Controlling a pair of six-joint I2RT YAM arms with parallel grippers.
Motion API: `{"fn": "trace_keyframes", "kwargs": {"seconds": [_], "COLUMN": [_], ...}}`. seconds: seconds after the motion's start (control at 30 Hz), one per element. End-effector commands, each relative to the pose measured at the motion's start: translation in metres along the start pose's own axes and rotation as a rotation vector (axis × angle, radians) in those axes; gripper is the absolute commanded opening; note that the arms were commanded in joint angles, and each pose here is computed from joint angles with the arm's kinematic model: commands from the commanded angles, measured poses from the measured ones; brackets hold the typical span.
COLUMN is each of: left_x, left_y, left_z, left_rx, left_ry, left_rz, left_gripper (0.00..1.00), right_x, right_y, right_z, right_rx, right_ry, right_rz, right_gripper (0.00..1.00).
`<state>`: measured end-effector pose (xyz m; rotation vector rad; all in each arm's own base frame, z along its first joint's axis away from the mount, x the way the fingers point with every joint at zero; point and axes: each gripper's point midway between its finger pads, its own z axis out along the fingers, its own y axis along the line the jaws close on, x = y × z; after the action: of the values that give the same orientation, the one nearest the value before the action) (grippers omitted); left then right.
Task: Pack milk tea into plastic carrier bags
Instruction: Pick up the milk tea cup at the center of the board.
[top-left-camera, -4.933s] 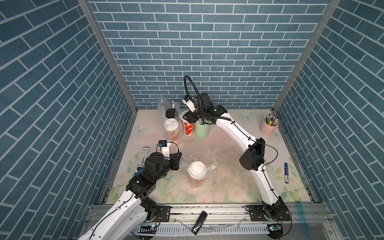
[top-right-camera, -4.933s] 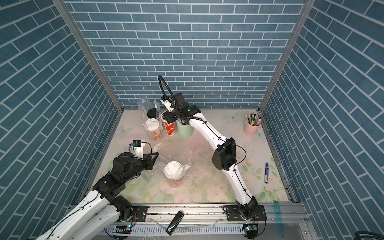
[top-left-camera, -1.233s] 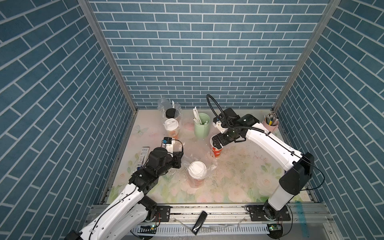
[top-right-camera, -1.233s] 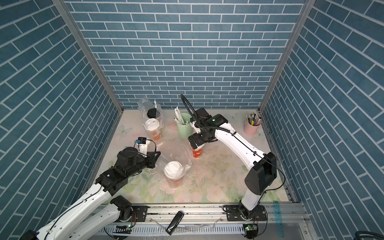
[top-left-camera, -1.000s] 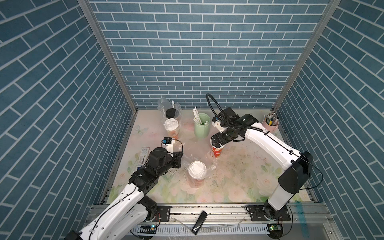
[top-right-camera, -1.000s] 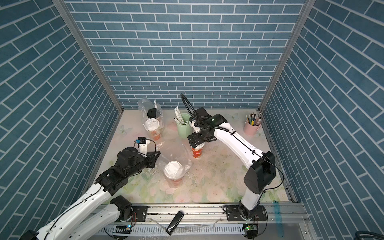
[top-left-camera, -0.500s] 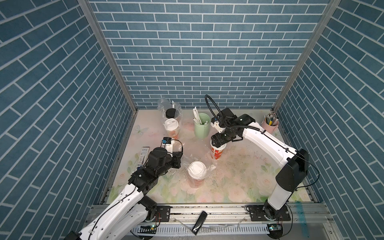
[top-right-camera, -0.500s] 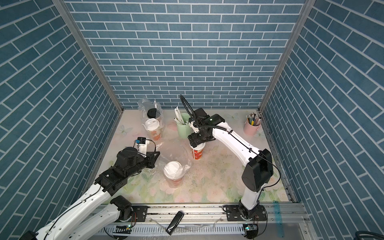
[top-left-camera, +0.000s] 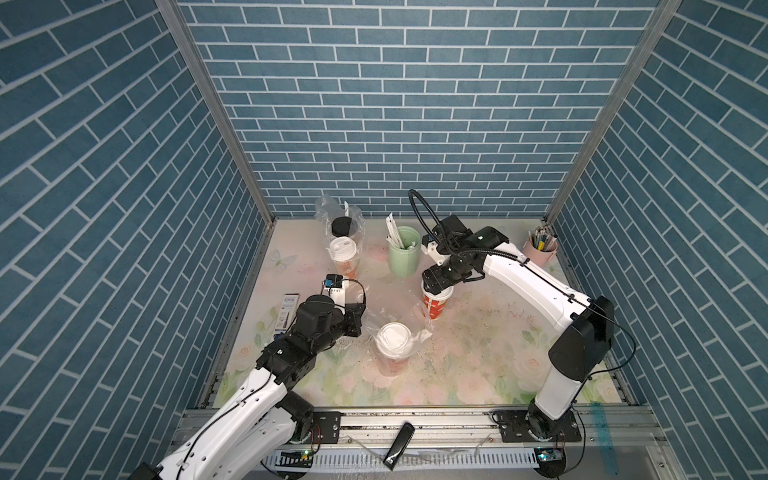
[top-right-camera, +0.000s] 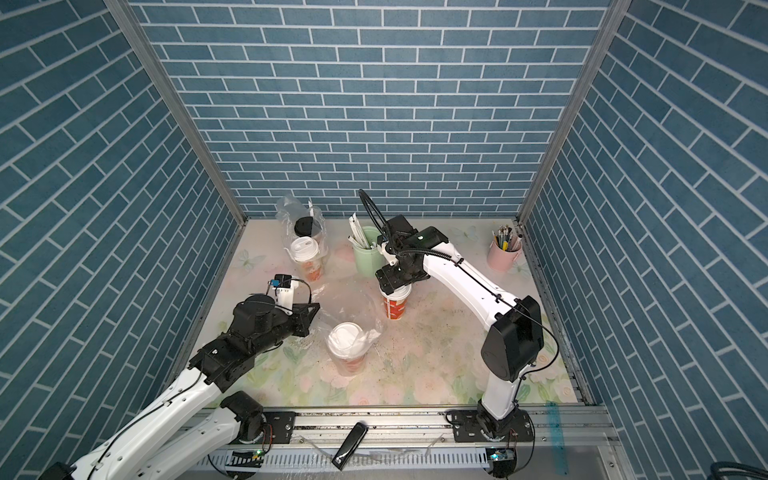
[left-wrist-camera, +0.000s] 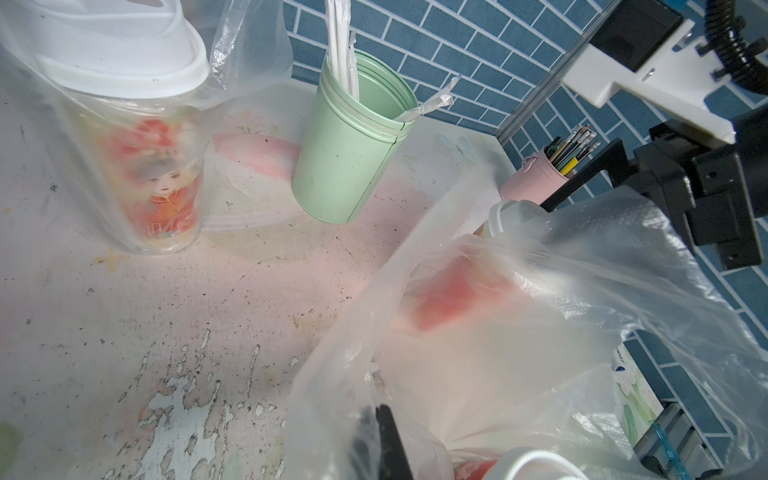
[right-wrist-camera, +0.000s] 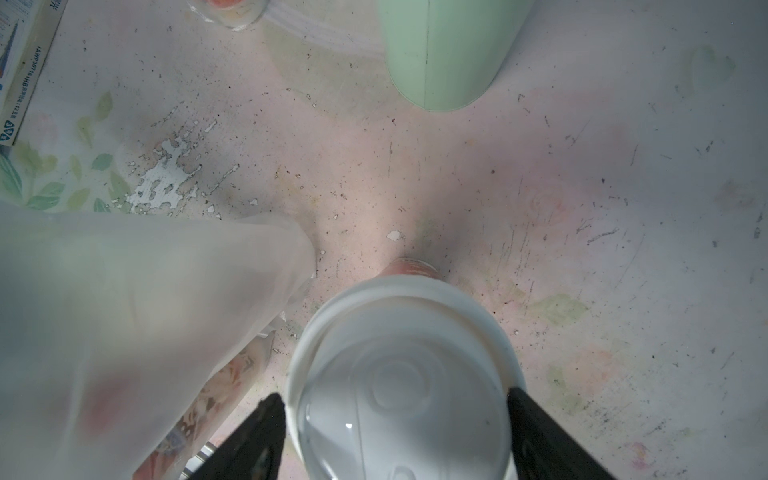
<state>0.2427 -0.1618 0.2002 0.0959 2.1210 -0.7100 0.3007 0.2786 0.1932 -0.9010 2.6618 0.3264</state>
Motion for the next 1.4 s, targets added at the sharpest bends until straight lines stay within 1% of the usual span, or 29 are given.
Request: {"fn": "trace_keyframes", "kwargs": {"seconds": [0.0,0.2,0.37,0.5,0.57,0.7,0.83,1.0,1.13,1.23,1.37], "left_x": [-0.010,-0.010,-0.011,-0.010,-0.011,-0.013,-0.016,-0.020,-0.022,-0.022,-0.022], "left_y": [-0.002,-0.002,-0.002,-0.001,-0.002,-0.002,-0.005,-0.009,-0.010,-0.011,-0.014], "left_z": [-0.005,-0.006,-0.008,-0.008,-0.009,-0.009,-0.009,-0.007,-0.005,-0.004,-0.002], "left_rx": [-0.001,-0.001,-0.004,-0.004,-0.004,-0.002,0.005,0.023,0.023,0.027,0.035], "left_ry": [-0.026,-0.031,-0.040,-0.039,-0.040,-0.048,-0.054,-0.060,-0.059,-0.053,-0.042], "left_rz": [0.019,0.019,0.019,0.019,0.019,0.021,0.027,0.034,0.034,0.035,0.044], "left_gripper": [0.00,0.00,0.00,0.00,0.00,0.00,0.00,0.00,0.00,0.00,0.00], "right_x": [0.013,0.018,0.016,0.012,0.010,0.006,-0.001,-0.009,-0.019,-0.033,-0.052], "right_y": [0.003,-0.002,-0.002,-0.003,-0.003,-0.002,-0.003,-0.007,-0.004,0.004,0.024], "right_z": [0.008,0.012,0.011,0.003,0.000,-0.014,-0.040,-0.082,-0.118,-0.149,-0.189], "right_rx": [0.002,0.068,0.082,0.089,0.091,0.096,0.108,0.143,0.140,0.112,0.027], "right_ry": [0.082,0.113,0.106,0.080,0.067,0.035,-0.035,-0.148,-0.250,-0.356,-0.503], "right_rz": [-0.025,-0.054,-0.057,-0.056,-0.055,-0.055,-0.059,-0.073,-0.077,-0.090,-0.140], "right_gripper": [0.84,0.83,0.73,0.67,0.65,0.64,0.64,0.65,0.65,0.65,0.65]}}
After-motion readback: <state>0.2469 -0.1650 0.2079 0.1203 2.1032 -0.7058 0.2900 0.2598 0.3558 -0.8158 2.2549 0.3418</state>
